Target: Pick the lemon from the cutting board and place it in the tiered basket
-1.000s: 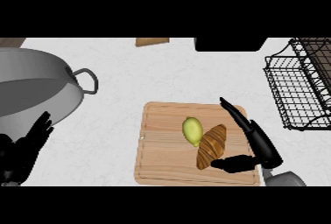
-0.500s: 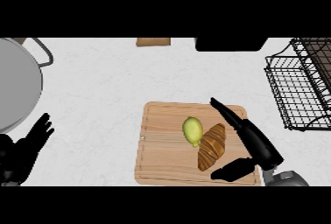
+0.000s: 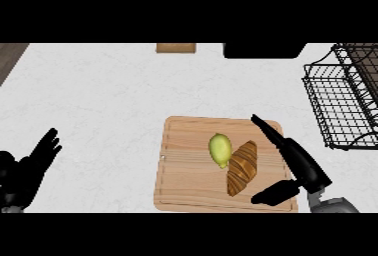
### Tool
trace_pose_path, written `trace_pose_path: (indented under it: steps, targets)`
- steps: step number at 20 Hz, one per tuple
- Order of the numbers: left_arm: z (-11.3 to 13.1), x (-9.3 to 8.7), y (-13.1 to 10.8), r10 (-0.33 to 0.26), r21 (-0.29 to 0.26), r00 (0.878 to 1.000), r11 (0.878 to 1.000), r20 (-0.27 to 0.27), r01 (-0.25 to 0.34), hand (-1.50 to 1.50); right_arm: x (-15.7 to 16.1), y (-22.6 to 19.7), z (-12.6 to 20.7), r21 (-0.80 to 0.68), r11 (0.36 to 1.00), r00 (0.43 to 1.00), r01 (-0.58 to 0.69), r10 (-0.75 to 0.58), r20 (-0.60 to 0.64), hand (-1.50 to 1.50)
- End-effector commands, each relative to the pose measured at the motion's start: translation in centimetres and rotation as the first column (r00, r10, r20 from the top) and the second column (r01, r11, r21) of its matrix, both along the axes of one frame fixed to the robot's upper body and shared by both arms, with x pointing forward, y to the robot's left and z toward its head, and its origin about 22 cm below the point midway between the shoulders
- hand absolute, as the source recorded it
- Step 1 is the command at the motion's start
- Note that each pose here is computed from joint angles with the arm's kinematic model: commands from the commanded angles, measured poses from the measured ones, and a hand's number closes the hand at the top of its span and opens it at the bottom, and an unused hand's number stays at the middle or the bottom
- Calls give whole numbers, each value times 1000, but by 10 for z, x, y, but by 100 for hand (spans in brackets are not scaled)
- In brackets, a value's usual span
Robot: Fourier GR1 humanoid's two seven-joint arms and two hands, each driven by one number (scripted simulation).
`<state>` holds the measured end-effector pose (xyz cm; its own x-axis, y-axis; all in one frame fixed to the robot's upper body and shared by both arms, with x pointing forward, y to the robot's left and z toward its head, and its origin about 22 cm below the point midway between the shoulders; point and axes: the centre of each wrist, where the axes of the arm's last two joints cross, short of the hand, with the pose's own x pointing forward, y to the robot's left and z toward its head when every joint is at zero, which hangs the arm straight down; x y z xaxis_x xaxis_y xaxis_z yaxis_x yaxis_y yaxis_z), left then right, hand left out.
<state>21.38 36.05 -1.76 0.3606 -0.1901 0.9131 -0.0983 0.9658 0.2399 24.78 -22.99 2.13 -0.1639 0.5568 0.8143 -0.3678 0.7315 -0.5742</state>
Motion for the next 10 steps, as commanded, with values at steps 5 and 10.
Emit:
trace_pose_path:
  steps: [5,10]
  targets:
    - [-5,7,-5,-10,15,1000,1000,-9,10,0,9,-2,0,25,999,999,-37,38,-24,-150]
    - [10,-13,4,-8,-4,1000,1000,-16,8,0,15,-10,-49,9,999,998,-54,54,-35,-150]
